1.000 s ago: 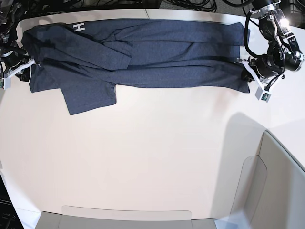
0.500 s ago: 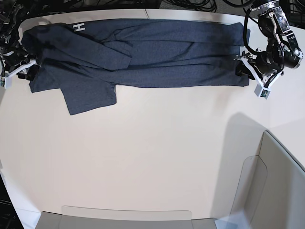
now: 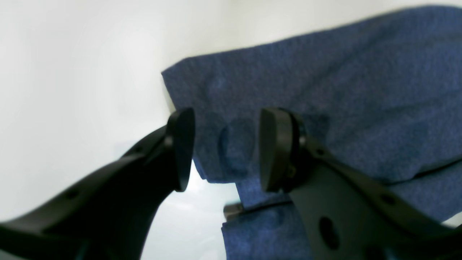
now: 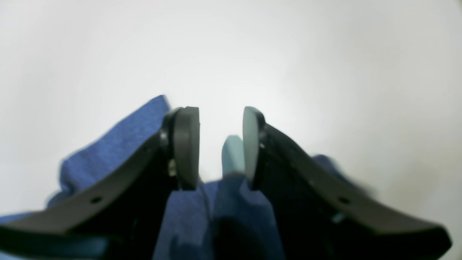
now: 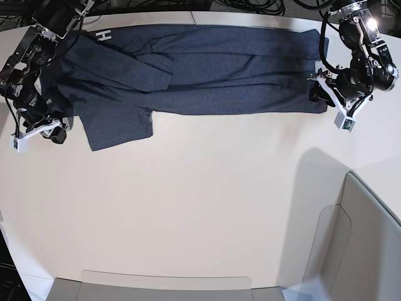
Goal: Layout the t-shirt on the table in an organized manner, then fold the t-shirt properly
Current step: 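Release the hem and press the right gripper onto the folded sleeve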
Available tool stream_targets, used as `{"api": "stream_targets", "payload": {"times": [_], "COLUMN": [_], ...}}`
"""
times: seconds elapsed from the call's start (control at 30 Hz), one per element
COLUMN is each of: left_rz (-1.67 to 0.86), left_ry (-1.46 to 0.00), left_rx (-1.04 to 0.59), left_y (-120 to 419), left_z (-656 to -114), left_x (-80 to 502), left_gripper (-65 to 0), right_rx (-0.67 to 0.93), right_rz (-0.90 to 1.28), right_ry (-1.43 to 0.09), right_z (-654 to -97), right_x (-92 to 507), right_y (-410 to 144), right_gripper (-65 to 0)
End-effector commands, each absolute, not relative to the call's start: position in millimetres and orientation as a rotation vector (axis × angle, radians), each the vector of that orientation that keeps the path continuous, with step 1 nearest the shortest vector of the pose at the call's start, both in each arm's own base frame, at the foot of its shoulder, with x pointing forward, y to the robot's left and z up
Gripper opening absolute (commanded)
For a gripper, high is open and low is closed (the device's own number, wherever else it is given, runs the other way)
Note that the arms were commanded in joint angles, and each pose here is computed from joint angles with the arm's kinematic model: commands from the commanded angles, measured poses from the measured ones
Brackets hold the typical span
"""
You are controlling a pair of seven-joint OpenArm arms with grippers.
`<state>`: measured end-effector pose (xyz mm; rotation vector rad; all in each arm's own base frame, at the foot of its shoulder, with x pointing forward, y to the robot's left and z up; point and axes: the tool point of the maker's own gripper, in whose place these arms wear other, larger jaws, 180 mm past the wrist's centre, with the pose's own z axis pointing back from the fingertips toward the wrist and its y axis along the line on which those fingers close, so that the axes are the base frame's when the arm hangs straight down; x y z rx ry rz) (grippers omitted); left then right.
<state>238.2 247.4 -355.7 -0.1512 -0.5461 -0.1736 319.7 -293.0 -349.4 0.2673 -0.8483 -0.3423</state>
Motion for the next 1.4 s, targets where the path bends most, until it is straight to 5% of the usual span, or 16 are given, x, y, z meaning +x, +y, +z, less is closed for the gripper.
{"api": "stream_targets", "payload": {"times": [0.0, 1.03, 1.2, 1.37], "left_rz": [-0.182, -0.185, -0.185, -0.184], "left_ry": [-0.587, -0.611, -0.611, -0.610], "left_rx": [-0.139, -0.141, -0.141, -0.142], "left_y": [250.2, 249.5, 249.5, 249.5], "left_z": [-344.8, -339.4, -339.4, -339.9], "left_x": [245.6, 254.6, 254.6, 254.5], "left_gripper": [-37.2, -37.3, -37.3, -37.3], "right_rx": [0.268, 0.465, 0.472, 0.437], "right_rz": [-0.338, -0.213, -0.212, -0.136], "right_ry": [-0.885, -0.654, -0.646, -0.650], "right_z": [-339.3, -406.3, -407.9, -384.8], "right_x": [329.9, 335.0, 333.4, 328.1], "right_y": [-298.3, -198.0, -194.0, -191.7], "right_gripper": [-44.6, -45.4, -65.0, -65.0]}}
